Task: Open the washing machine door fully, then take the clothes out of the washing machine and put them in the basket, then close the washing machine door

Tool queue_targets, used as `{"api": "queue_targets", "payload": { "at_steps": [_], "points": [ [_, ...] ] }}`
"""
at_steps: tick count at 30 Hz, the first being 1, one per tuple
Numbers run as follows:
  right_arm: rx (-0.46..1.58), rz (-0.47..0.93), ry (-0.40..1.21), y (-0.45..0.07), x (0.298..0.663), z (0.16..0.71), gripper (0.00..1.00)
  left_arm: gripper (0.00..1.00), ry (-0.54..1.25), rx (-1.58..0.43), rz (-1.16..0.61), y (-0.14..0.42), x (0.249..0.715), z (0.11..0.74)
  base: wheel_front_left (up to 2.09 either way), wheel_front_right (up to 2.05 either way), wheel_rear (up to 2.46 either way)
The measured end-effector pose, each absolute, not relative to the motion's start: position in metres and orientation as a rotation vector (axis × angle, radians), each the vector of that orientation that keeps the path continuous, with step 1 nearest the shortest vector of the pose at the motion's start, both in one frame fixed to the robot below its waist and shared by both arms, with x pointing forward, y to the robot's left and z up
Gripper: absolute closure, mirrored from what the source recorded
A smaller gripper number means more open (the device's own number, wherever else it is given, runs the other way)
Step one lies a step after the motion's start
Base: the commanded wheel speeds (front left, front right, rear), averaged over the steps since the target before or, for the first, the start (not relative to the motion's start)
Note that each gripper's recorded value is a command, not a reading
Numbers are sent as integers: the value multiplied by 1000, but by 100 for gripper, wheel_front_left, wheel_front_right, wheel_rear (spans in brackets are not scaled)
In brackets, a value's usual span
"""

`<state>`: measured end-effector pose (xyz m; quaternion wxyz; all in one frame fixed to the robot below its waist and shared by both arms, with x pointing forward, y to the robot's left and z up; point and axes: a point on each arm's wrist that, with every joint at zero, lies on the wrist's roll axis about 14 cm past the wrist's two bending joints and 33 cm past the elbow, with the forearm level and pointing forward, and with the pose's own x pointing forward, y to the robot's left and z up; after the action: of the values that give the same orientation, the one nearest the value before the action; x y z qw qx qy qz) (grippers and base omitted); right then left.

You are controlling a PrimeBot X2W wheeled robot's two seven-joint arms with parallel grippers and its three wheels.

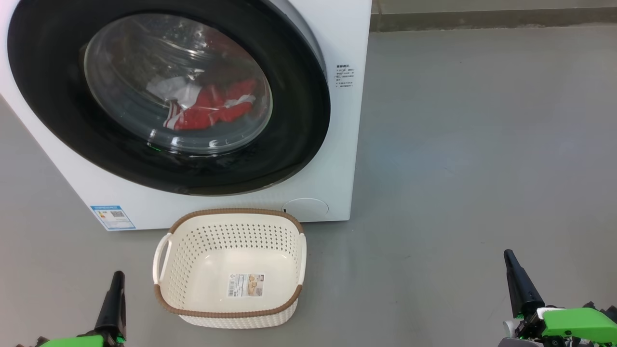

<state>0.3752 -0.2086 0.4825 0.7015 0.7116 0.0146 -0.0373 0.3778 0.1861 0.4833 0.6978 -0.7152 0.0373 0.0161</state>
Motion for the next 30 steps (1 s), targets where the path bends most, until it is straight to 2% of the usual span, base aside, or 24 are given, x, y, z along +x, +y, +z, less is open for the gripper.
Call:
{"api": "queue_targets", "payload": {
  "at_steps": [2, 3, 9, 30],
  "points": [
    [1584, -83, 32, -209, 375, 483, 100, 100, 83, -1594, 36, 186, 378, 483, 0, 0, 0],
    [1586, -89, 38, -208, 374, 480, 0, 0, 89, -1597, 42, 186, 377, 481, 0, 0, 0],
    [1601, -160, 103, -205, 360, 452, 0, 0, 161, -1624, 112, 178, 361, 451, 0, 0, 0],
    [1511, -146, 101, -201, 363, 456, 0, 0, 130, -1526, 105, 180, 364, 459, 0, 0, 0]
  ]
}}
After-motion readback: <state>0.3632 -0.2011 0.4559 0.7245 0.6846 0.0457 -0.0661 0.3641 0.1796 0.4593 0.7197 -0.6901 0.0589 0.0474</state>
